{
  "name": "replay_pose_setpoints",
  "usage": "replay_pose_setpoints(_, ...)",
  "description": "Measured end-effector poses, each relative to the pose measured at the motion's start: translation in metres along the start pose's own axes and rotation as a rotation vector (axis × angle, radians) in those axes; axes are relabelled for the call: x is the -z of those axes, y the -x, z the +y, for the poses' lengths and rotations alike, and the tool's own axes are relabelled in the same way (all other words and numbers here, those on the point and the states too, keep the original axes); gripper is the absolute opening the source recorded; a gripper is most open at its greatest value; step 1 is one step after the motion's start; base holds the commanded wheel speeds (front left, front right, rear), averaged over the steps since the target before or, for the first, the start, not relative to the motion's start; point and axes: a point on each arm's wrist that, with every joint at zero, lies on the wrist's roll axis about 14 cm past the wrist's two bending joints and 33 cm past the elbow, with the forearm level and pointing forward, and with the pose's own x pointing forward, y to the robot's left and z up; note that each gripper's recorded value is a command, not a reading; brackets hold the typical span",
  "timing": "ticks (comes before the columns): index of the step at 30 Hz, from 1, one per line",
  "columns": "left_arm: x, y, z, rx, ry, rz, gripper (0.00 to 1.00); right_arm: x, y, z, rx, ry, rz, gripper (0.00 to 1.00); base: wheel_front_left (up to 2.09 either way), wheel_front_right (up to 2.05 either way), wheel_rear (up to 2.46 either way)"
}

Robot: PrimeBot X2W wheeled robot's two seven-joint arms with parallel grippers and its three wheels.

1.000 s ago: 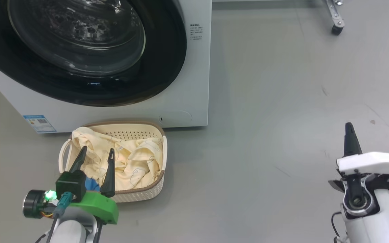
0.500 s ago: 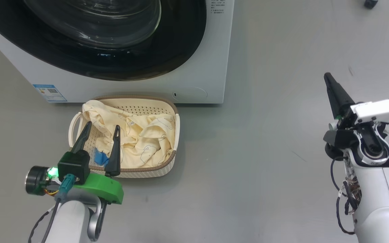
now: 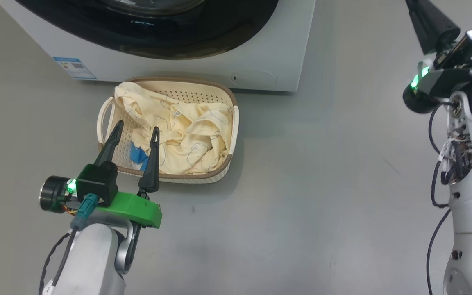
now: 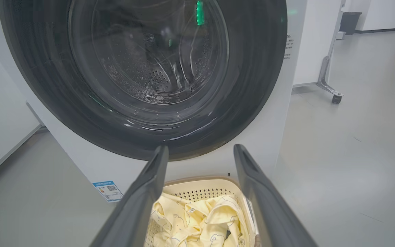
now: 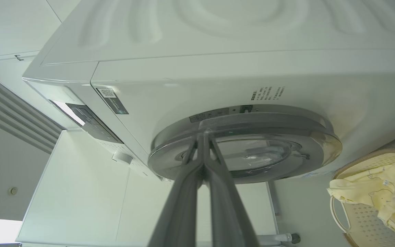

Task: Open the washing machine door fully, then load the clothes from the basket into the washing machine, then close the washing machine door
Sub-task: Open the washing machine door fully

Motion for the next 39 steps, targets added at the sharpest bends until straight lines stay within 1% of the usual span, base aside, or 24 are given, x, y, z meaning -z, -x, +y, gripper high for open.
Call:
replay_pose_setpoints(4,0.005,-0.005,-0.001,0.007,-0.001,0.010,1.00,-0.001,-0.023,0.009,-0.021,0.001,0.047,0.00,0.00,0.00,0.00)
replay_pose_setpoints(8,0.006,-0.012,-0.001,0.011,0.009,0.012,1.00,0.002,-0.044,0.010,-0.019,0.011,0.099,0.00,0.00,0.00,0.00)
replay_pose_setpoints(15,0.014,-0.017,0.004,-0.011,0.013,0.028,1.00,0.026,-0.080,0.012,-0.025,0.060,0.213,0.00,0.00,0.00,0.00)
replay_pose_setpoints(20,0.018,-0.019,0.004,-0.009,0.013,0.040,1.00,0.031,-0.094,-0.001,0.006,0.088,0.244,0.00,0.00,0.00,0.00)
replay_pose_setpoints(26,0.022,-0.017,0.011,-0.037,0.025,0.057,1.00,0.036,-0.112,-0.018,0.048,0.120,0.272,0.00,0.00,0.00,0.00)
replay_pose_setpoints(31,0.022,-0.017,0.015,-0.056,0.022,0.056,1.00,0.041,-0.129,-0.018,0.043,0.138,0.286,0.00,0.00,0.00,0.00)
replay_pose_setpoints(35,0.025,-0.015,0.018,-0.067,0.023,0.068,1.00,0.047,-0.138,-0.034,0.080,0.165,0.309,0.00,0.00,0.00,0.00)
replay_pose_setpoints(39,0.030,-0.012,0.019,-0.076,0.024,0.083,1.00,0.056,-0.149,-0.038,0.084,0.192,0.336,0.00,0.00,0.00,0.00)
